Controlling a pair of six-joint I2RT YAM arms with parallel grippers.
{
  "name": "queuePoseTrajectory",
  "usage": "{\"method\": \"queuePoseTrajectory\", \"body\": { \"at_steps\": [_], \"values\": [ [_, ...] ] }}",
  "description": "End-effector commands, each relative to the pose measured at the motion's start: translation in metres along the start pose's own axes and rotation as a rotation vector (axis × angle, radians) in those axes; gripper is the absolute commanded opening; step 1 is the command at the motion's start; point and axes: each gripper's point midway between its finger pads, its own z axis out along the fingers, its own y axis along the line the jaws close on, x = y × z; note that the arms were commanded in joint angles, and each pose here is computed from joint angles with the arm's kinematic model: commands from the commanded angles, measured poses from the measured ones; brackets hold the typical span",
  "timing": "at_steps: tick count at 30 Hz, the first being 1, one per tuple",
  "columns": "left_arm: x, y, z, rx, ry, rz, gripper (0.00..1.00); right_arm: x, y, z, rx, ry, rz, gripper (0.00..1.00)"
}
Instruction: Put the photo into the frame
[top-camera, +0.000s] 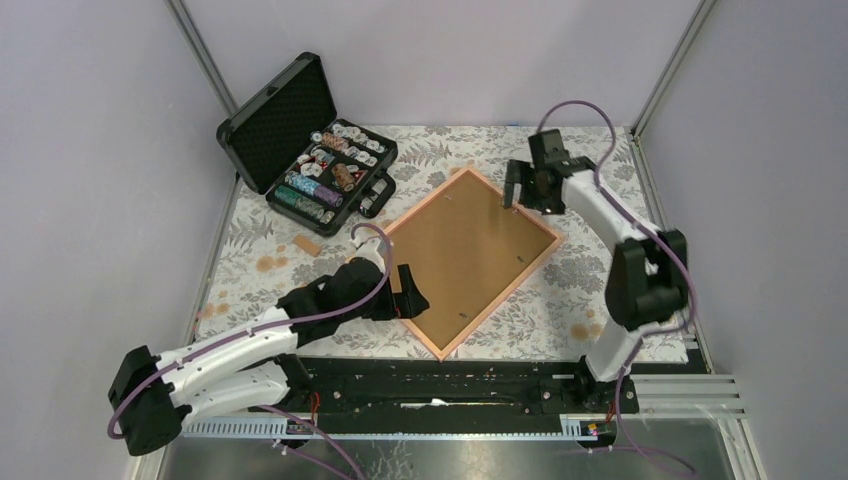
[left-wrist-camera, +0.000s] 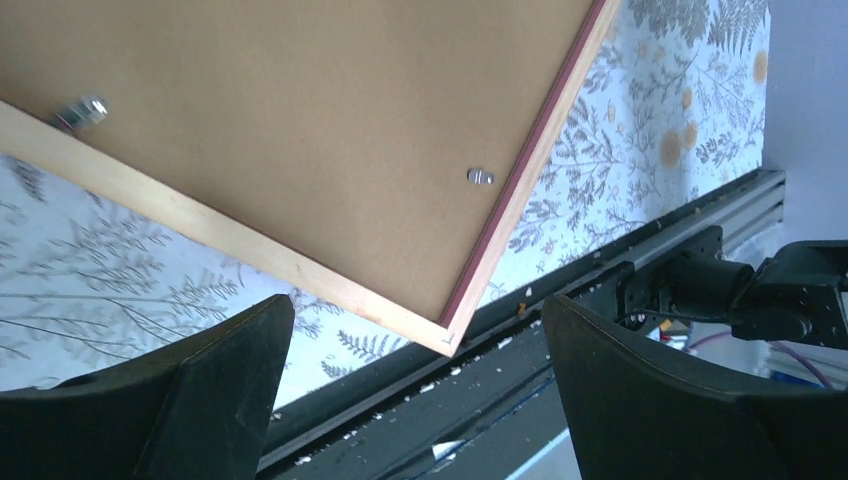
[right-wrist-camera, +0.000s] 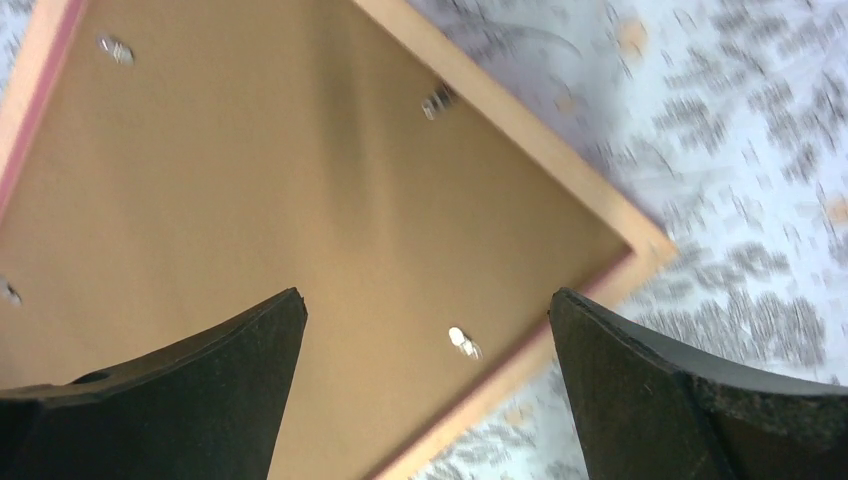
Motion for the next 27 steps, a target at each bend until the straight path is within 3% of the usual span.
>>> {"method": "queuePoseTrajectory", "body": {
  "at_steps": [1, 7, 14, 22, 27],
  "values": [
    [-0.057, -0.021, -0.023, -0.007, -0.174, 0.174, 0.99, 0.06, -0.032, -0.029, 0.082, 0.053, 0.047, 0.99],
    [-0.141, -0.076, -0.044, -0.024, -0.317, 0.398, 0.99, 0.11, -0.035, -0.017, 0.024, 0.106, 0.087, 0.88],
    [-0.185, -0.113, -0.047, -0.033, -0.369, 0.56, 0.99, 0.124, -0.044, 0.012, 0.092, 0.161, 0.091, 0.85],
    [-0.184, -0.075, -0.033, -0.149, -0.402, 0.644, 0.99, 0.115, -0.055, 0.029, 0.186, 0.119, 0.109, 0.81],
    [-0.186, -0.052, -0.028, -0.208, -0.397, 0.624, 0.99, 0.121, -0.053, 0.037, 0.201, 0.155, 0.115, 0.72]
  ]
}}
